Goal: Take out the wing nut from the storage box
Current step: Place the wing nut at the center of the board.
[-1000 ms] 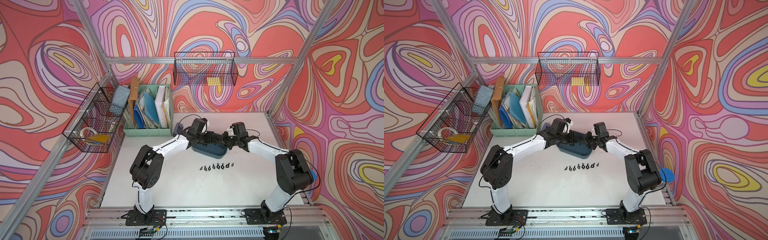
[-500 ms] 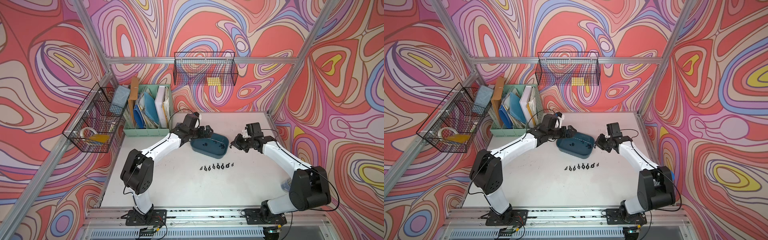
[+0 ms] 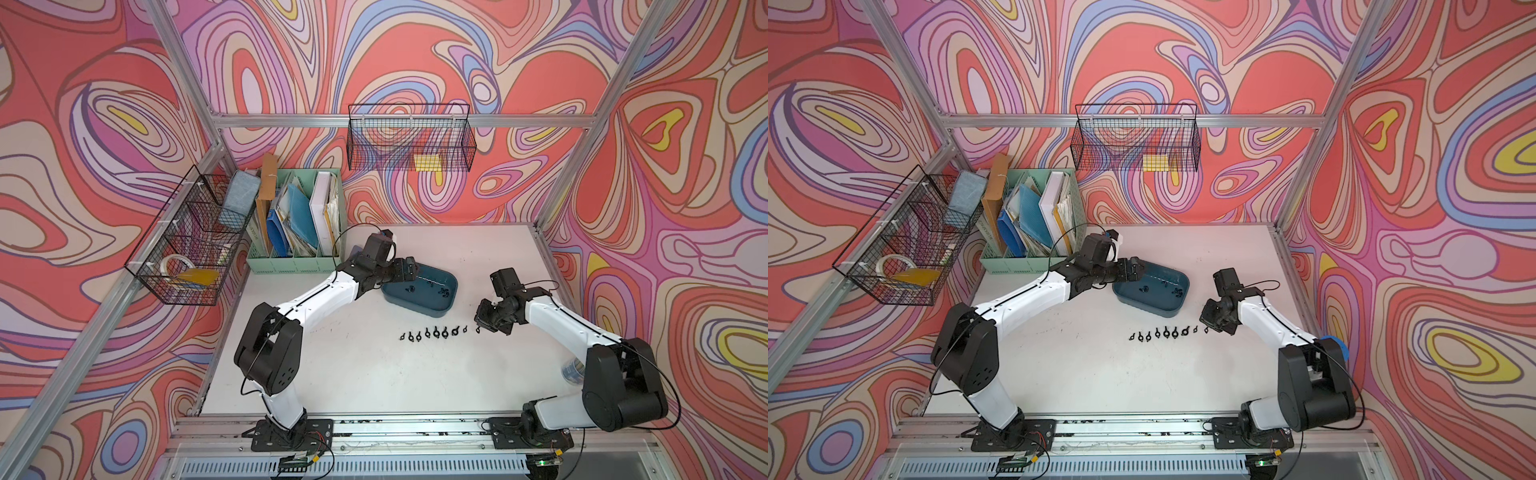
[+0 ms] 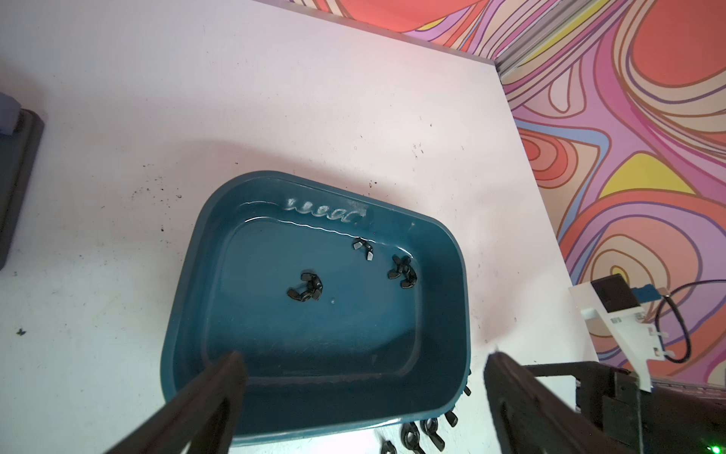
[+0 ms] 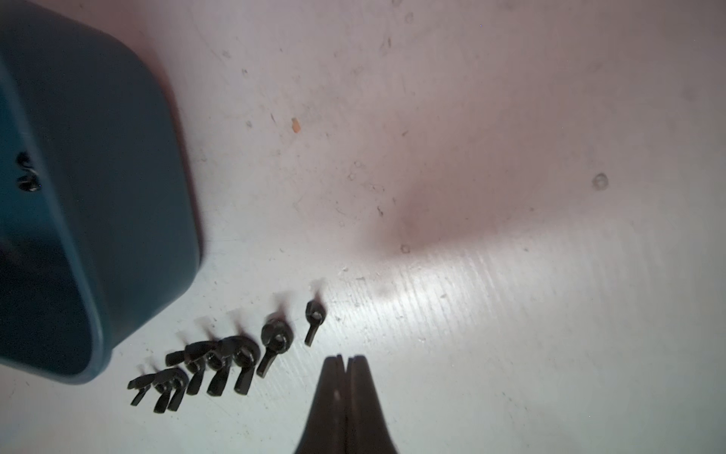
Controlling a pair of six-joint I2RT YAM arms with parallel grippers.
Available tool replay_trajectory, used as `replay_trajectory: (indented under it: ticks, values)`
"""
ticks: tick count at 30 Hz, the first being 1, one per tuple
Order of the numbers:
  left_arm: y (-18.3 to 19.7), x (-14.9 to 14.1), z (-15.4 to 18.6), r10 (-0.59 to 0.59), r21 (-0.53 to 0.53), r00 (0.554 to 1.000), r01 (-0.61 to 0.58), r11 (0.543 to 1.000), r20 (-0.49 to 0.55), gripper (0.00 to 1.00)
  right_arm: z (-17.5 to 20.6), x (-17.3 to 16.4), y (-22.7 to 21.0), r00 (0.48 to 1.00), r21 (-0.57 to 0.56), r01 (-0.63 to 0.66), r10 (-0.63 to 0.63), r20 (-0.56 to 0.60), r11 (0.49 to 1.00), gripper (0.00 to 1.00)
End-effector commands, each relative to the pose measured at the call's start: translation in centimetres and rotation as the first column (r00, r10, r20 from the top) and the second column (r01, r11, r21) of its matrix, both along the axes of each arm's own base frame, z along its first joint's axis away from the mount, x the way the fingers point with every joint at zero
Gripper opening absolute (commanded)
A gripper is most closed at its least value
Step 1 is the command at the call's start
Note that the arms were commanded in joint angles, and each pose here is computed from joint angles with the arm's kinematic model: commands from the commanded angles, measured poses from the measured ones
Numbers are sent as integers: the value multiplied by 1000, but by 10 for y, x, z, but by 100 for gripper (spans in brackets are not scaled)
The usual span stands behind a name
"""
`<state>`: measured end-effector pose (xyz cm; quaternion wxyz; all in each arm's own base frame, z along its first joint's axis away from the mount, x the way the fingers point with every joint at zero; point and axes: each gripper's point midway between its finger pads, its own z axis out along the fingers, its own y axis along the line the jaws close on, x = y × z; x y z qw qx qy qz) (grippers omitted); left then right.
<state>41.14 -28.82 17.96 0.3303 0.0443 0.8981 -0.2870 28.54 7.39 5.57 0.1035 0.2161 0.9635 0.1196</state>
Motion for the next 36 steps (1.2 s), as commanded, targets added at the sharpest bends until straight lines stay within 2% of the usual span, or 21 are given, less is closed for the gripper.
replay_trajectory:
  ticks: [1, 14, 22, 26, 29, 33, 36]
  values:
    - [6, 4, 16, 13, -6, 999, -13, 1000, 52, 98, -14, 6, -2, 1000, -13, 2, -2, 1, 1000, 0]
    - [3, 5, 10, -1, -3, 1000, 1, 1000, 21, 96, -35, 26, 4, 1000, 3, 10, -10, -9, 1000, 0]
    - [-1, 5, 6, -18, 4, 1000, 18, 1000, 9, 93, -40, 20, 5, 999, 1, 11, -11, -32, 1000, 0]
    - [-5, 6, 3, -37, 6, 999, 37, 999, -3, 88, -25, 24, 3, 1000, -5, 10, -10, 5, 1000, 16]
    - [-6, 8, 1, -46, 14, 999, 46, 999, -13, 86, -7, 31, 2, 999, -16, -1, 2, 52, 1000, 23]
    - [-7, 8, 2, -48, 11, 999, 48, 999, -17, 88, 31, 51, 3, 984, -51, -75, 83, 159, 996, 37]
    - [-6, 8, 5, -39, 12, 999, 39, 999, -11, 93, 61, 69, 7, 959, -72, -121, 135, 248, 990, 39]
